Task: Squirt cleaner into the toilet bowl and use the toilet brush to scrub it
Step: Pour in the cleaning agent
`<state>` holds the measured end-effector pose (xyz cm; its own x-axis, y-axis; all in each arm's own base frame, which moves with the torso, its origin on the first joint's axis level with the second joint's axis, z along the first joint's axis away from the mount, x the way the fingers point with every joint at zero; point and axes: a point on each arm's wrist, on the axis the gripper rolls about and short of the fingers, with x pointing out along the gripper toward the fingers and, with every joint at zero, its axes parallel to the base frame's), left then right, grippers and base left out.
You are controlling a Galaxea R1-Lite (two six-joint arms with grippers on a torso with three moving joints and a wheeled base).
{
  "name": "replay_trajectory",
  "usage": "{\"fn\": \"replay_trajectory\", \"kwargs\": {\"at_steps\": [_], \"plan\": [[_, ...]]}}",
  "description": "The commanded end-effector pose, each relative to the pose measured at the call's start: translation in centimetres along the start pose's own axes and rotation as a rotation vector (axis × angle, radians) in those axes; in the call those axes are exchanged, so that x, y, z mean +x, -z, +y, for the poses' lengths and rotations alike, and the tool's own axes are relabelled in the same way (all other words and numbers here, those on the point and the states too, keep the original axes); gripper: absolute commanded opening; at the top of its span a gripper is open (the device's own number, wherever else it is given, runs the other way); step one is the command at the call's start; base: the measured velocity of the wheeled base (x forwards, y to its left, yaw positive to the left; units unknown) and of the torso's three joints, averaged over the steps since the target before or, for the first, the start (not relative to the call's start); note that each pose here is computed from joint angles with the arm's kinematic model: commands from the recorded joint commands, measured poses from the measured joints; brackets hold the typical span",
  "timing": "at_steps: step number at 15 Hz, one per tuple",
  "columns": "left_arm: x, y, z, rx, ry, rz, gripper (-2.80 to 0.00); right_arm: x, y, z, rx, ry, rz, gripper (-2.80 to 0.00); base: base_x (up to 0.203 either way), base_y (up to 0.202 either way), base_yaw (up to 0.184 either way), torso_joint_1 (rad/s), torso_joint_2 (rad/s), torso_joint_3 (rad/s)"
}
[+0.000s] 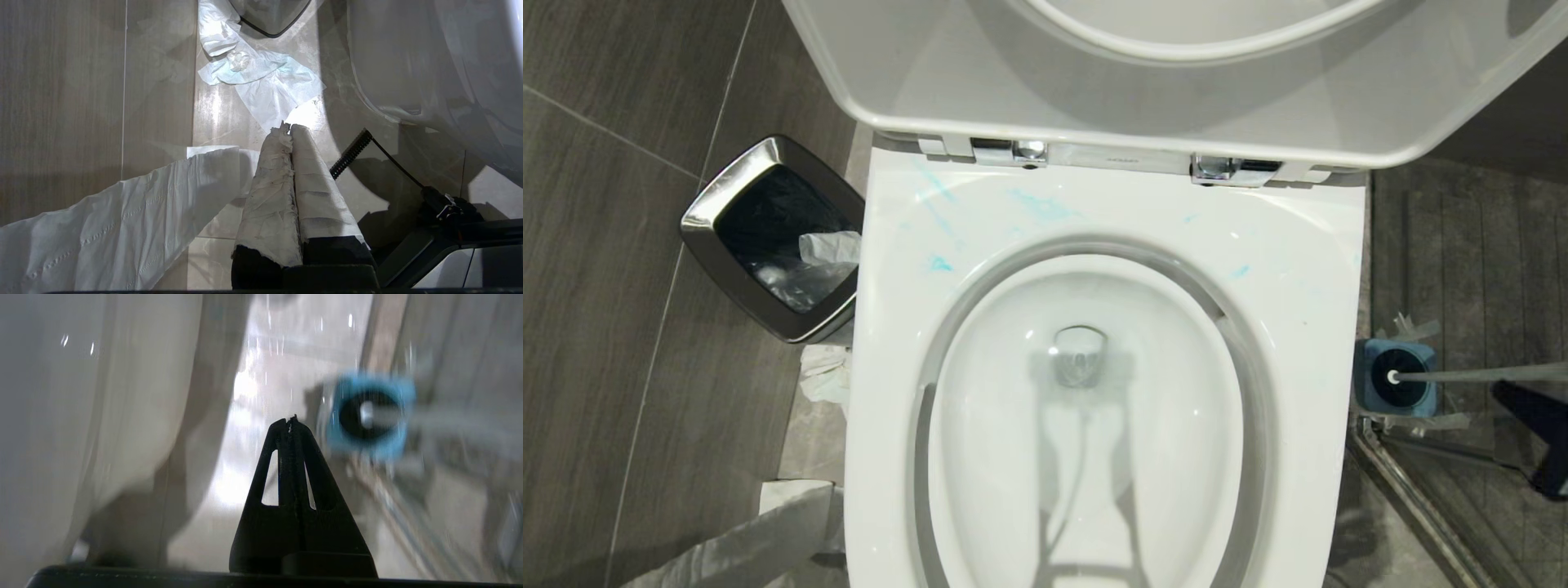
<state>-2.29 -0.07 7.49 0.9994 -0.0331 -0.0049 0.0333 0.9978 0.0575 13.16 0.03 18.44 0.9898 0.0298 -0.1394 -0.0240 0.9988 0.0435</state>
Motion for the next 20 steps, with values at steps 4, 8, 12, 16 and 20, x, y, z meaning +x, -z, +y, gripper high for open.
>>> {"fn": "replay_trajectory", "kwargs": {"at_steps": [4,8,12,16,20], "plan": [[0.0,0.0,0.0,0.001,0.001,0.003,-2.8,7.9,1.7,-0.3,-0.006,-0.003,-0.048,-2.8,0.0,0.0,0.0,0.0,0.0,0.0],[0.0,0.0,0.0,0.001,0.001,0.003,-2.8,11.7,4.6,-0.6,-0.027,0.03,-0.03,-2.8,0.0,0.0,0.0,0.0,0.0,0.0],[0.0,0.0,0.0,0.001,0.001,0.003,-2.8,12.7,5.9,0.6,-0.055,-0.014,0.01,-2.8,0.0,0.0,0.0,0.0,0.0,0.0],[0.0,0.0,0.0,0.001,0.0,0.003,-2.8,13.1,7.4,1.1,-0.052,-0.029,0.03,-2.8,0.0,0.0,0.0,0.0,0.0,0.0],[0.0,0.0,0.0,0.001,0.001,0.003,-2.8,14.9,10.4,0.6,-0.057,0.075,0.104,-2.8,0.0,0.0,0.0,0.0,0.0,0.0]]}}
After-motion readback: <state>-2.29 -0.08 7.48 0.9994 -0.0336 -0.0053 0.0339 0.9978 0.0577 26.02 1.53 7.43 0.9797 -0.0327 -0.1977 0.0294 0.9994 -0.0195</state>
